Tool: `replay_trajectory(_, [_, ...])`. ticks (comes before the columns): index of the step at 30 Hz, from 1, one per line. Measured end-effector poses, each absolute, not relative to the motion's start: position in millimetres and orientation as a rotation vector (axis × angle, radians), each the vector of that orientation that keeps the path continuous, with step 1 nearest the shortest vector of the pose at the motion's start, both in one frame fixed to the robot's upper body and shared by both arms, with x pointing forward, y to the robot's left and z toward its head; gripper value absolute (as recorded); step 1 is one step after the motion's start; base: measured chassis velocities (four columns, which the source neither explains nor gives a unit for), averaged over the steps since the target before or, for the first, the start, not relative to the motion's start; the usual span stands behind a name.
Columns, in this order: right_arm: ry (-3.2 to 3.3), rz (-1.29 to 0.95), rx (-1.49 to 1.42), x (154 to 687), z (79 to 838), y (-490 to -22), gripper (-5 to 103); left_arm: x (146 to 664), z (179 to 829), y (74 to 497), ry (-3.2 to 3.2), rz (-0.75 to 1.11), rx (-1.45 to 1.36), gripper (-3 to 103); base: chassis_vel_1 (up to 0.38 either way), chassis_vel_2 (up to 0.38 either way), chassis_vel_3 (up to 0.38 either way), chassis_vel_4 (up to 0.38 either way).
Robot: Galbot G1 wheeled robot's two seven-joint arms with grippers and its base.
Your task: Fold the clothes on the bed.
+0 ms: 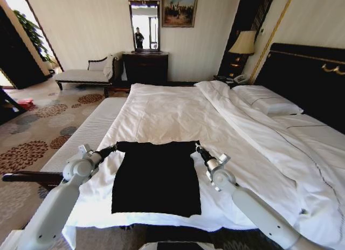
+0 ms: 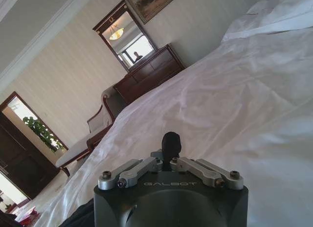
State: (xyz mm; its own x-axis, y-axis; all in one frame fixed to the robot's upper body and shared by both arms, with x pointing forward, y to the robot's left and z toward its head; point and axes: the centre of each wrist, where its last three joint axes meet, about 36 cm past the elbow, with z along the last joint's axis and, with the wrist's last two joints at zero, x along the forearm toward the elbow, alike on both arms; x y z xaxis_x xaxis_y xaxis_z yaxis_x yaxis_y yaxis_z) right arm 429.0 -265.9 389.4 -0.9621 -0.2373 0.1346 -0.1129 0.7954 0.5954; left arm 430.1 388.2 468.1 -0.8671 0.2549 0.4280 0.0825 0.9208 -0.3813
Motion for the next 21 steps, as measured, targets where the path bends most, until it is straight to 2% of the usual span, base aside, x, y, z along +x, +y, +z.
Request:
replay_trajectory(8, [-2.753, -0.874, 0.246, 393.2, 375.7, -267.1, 1, 382.6, 456.2, 389.2, -2.516, 0.398, -0.255, 0, 0.000, 0.000, 0.000, 0.000])
replay_trajectory(21, [-2.681, -0.855, 0.151, 347.1, 345.7, -272.8, 1, 350.2, 433.4, 383.9, -2.452, 0.325, -0.253, 0, 0.000, 0.000, 0.000, 0.000])
